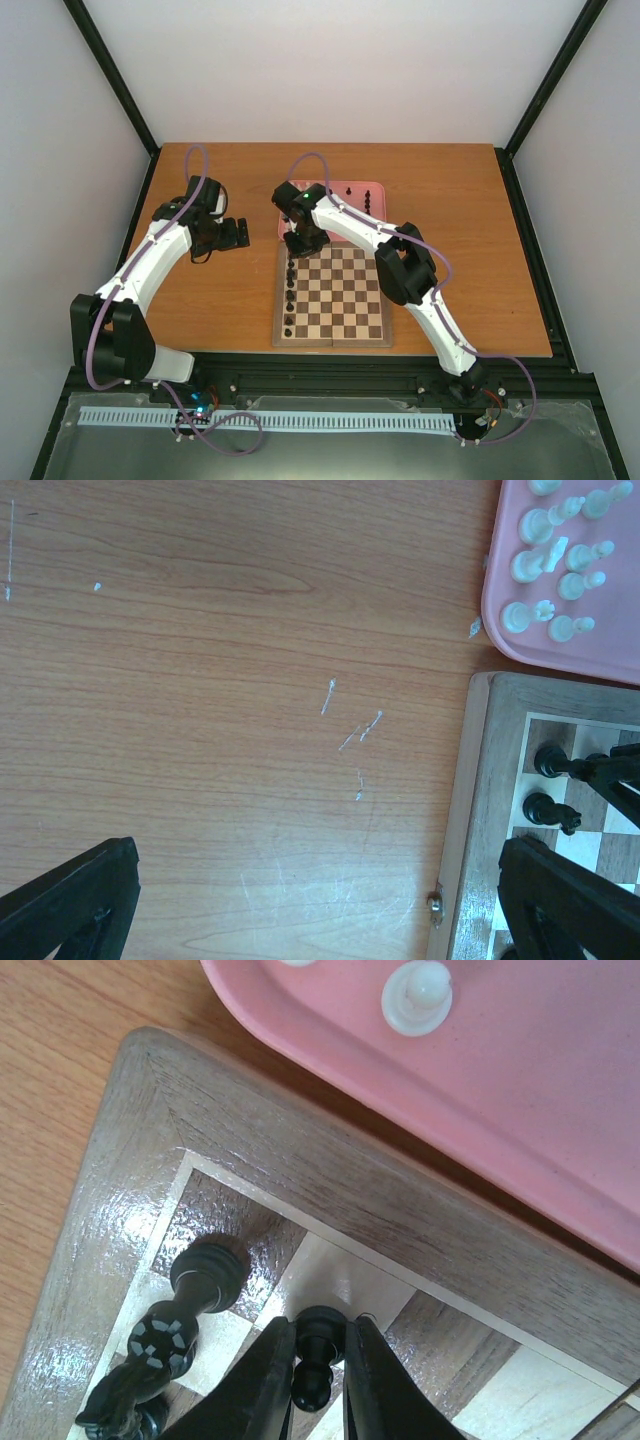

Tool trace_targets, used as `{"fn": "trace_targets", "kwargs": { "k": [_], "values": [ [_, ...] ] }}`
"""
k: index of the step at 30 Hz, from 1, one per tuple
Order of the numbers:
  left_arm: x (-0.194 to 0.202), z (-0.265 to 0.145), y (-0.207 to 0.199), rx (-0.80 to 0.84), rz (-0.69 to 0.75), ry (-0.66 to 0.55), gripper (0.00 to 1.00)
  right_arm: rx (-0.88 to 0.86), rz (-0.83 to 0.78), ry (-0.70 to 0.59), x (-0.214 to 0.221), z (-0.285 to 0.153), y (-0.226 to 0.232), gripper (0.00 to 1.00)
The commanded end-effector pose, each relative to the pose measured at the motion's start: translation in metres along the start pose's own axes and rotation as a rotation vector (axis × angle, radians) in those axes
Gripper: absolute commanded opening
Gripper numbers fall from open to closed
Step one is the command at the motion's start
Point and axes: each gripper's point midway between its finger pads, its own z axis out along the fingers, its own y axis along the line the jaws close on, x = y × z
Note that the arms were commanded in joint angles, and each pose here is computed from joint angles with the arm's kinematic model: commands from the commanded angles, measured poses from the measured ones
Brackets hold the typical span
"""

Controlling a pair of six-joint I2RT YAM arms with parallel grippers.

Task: Set up the chess pieces on the board
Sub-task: Place the chess piece on the chessboard.

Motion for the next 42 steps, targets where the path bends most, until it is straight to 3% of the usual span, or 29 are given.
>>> {"fn": "trace_targets", "kwargs": {
  "k": [1,17,20,31,37,42],
  "values": [
    [-0.01,-0.003,-0.001,0.002,0.01,-0.032,1.0,0.014,-0.004,-0.004,-0.004,0.002,-0.003,0.16],
    [-0.009,-0.003,-0.001,0.001,0.01,-0.032,1.0,0.02,-0.004,-0.001,-0.005,0.005,-0.005,0.16],
    [-0.009,-0.003,-0.001,0.001,0.01,-0.031,1.0,0.021,-0.006,-0.006,-0.005,0.002,-0.005,0.22],
    [-0.009,-0.005,-0.001,0.004,0.011,-0.034,1.0,0.036,-0.002,-0.048,-0.012,-0.013,-0.007,0.23],
    [-0.009,-0.004,-0.002,0.009,0.01,-0.033,1.0,0.012,-0.028,-0.085,-0.016,-0.032,-0.003,0.31],
    [-0.01,-0.004,-0.004,0.017,0.01,-0.032,1.0,-0.015,-0.052,-0.087,-0.013,-0.04,0.002,0.32]
  ]
}}
